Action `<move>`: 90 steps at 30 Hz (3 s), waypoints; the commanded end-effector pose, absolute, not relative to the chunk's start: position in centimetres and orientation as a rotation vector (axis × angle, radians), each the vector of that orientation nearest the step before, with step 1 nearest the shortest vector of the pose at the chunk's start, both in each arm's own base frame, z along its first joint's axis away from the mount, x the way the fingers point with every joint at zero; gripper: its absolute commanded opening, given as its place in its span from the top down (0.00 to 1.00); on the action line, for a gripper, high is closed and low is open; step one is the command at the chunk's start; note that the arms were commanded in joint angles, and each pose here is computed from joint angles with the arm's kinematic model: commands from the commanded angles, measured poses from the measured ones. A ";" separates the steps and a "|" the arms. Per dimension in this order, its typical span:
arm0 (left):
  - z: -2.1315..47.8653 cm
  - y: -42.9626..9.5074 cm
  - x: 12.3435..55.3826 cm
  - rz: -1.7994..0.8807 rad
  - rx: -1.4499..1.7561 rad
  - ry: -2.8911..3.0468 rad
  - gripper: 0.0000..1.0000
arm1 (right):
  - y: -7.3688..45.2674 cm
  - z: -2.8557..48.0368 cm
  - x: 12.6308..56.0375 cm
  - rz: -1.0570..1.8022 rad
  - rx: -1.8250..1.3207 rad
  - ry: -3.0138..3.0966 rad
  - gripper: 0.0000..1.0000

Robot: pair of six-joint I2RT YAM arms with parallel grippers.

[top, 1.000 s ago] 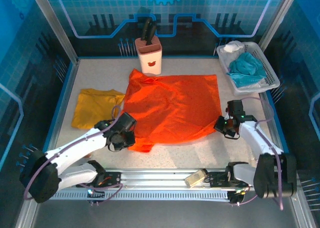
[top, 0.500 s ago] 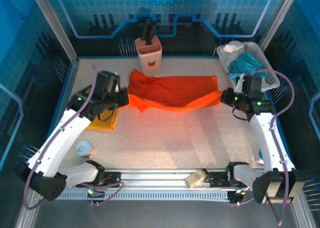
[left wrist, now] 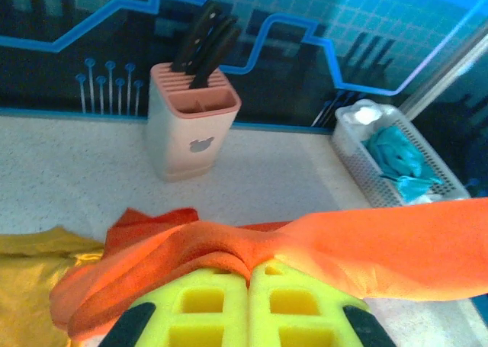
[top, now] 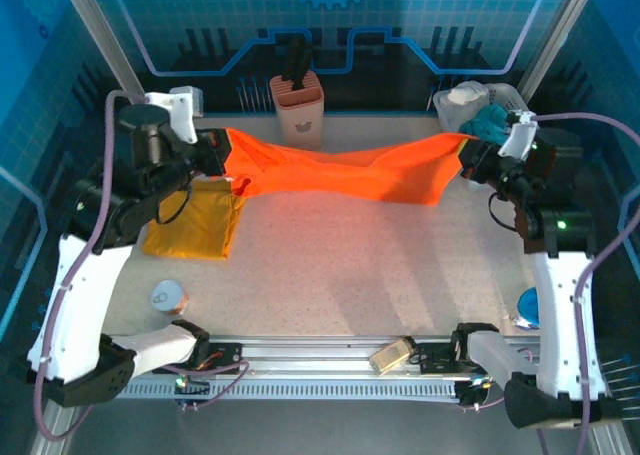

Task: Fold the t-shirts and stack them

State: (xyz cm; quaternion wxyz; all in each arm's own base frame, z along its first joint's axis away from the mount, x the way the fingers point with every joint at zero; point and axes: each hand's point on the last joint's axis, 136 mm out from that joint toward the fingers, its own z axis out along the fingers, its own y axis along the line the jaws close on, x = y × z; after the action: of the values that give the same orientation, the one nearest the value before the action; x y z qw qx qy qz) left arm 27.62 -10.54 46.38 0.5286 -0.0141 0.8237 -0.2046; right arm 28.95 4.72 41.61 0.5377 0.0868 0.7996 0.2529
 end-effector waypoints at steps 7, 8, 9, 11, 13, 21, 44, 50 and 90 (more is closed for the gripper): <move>56.0 -10.8 20.0 -0.698 0.128 1.670 1.00 | 4.4 48.9 22.2 0.545 0.119 1.619 1.00; 56.8 -10.7 19.4 -0.710 0.137 1.635 1.00 | 4.2 49.3 21.6 0.536 0.121 1.597 1.00; 57.4 -10.7 19.0 -0.719 0.143 1.610 1.00 | 4.1 49.8 21.1 0.527 0.121 1.575 1.00; 58.7 -10.7 18.1 -0.743 0.165 1.556 1.00 | 3.7 50.7 20.1 0.503 0.133 1.536 1.00; 59.7 -11.0 17.6 -0.762 0.188 1.520 1.00 | 3.2 51.4 19.3 0.480 0.159 1.515 1.00; 60.9 -10.6 20.8 -0.644 0.165 1.501 1.00 | 2.6 51.9 20.7 0.494 0.232 1.546 1.00; 24.3 -10.0 45.6 -0.515 -0.262 2.140 1.00 | 1.3 17.1 43.6 0.576 0.558 2.231 1.00; 21.6 -10.1 49.6 -0.620 -0.310 2.175 1.00 | 1.2 13.9 48.3 0.624 0.571 2.301 1.00; 14.7 -11.1 40.5 -1.302 -0.793 2.477 1.00 | -2.3 7.9 39.7 0.446 0.711 2.643 1.00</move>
State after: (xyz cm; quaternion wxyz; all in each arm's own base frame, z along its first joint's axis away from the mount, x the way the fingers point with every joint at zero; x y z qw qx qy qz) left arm 41.75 -10.62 14.73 0.1471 -0.2597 0.8579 -0.4183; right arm 40.73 -1.39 8.48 0.1920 0.2509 0.9311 0.1820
